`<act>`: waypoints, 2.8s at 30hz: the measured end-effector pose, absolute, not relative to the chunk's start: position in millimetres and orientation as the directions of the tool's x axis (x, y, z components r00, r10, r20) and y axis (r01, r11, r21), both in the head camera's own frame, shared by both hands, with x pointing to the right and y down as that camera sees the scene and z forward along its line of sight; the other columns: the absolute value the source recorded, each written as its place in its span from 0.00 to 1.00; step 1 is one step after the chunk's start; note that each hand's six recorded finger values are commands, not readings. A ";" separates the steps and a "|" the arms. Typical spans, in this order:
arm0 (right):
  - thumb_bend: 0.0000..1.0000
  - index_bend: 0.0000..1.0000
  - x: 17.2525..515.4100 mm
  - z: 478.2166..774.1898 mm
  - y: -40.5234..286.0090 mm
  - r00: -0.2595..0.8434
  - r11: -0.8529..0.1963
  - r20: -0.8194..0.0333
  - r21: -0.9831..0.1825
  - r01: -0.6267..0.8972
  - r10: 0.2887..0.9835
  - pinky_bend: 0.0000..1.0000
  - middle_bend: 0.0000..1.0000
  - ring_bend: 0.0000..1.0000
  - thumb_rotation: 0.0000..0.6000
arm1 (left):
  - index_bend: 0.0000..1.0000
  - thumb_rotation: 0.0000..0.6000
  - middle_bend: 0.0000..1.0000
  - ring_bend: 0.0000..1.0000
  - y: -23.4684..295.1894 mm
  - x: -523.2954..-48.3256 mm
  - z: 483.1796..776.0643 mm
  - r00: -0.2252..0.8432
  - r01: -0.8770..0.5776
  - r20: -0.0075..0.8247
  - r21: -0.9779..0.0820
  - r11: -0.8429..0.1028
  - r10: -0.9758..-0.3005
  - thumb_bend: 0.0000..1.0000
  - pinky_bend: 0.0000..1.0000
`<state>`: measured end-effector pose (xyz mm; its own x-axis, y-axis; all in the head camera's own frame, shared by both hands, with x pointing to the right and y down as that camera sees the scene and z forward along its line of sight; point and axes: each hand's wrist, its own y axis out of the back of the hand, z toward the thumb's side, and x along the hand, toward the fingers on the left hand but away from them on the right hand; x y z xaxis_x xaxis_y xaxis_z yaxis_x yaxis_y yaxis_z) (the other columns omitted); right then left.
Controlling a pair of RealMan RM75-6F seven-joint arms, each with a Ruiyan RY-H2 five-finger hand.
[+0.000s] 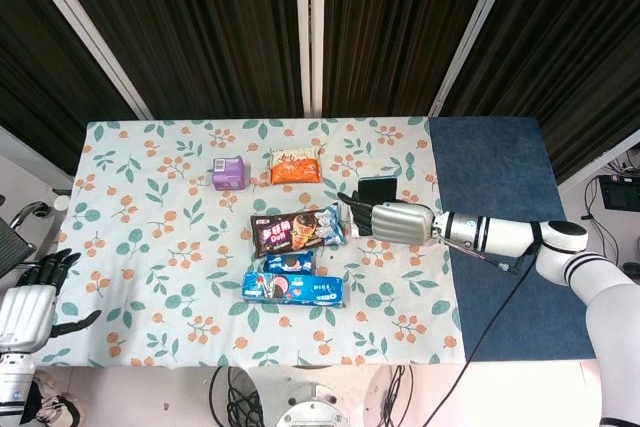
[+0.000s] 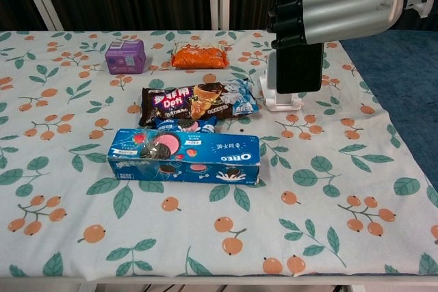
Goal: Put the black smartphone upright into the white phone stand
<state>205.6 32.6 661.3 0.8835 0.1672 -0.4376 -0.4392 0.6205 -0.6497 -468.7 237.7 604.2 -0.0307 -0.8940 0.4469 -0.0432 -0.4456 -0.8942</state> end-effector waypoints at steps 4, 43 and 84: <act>0.32 0.51 202.5 666.5 30.0 0.875 0.636 -0.455 -0.628 -0.449 0.168 0.00 0.33 0.32 1.00 | 0.14 0.73 0.11 0.11 238.5 -469.8 604.0 -0.029 -0.046 0.446 -0.895 -0.444 -0.895 0.10 0.24; 0.32 0.50 194.1 696.2 47.1 0.872 0.659 -0.433 -0.591 -0.465 0.227 0.00 0.32 0.29 1.00 | 0.14 0.74 0.11 0.11 241.3 -477.4 603.2 -0.038 -0.055 0.446 -0.895 -0.443 -0.894 0.10 0.24; 0.15 0.00 209.3 671.5 46.4 0.862 0.553 -0.347 -0.663 -0.504 0.369 0.00 0.00 0.00 1.00 | 0.14 0.75 0.11 0.11 243.0 -482.0 601.2 -0.050 -0.054 0.443 -0.896 -0.441 -0.895 0.10 0.24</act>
<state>209.3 46.4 671.5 0.8619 0.3694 -0.3473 -0.5043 0.5528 -0.6634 -482.0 243.0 601.2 -0.0502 -0.8949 0.4435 -0.0544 -0.4409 -0.8959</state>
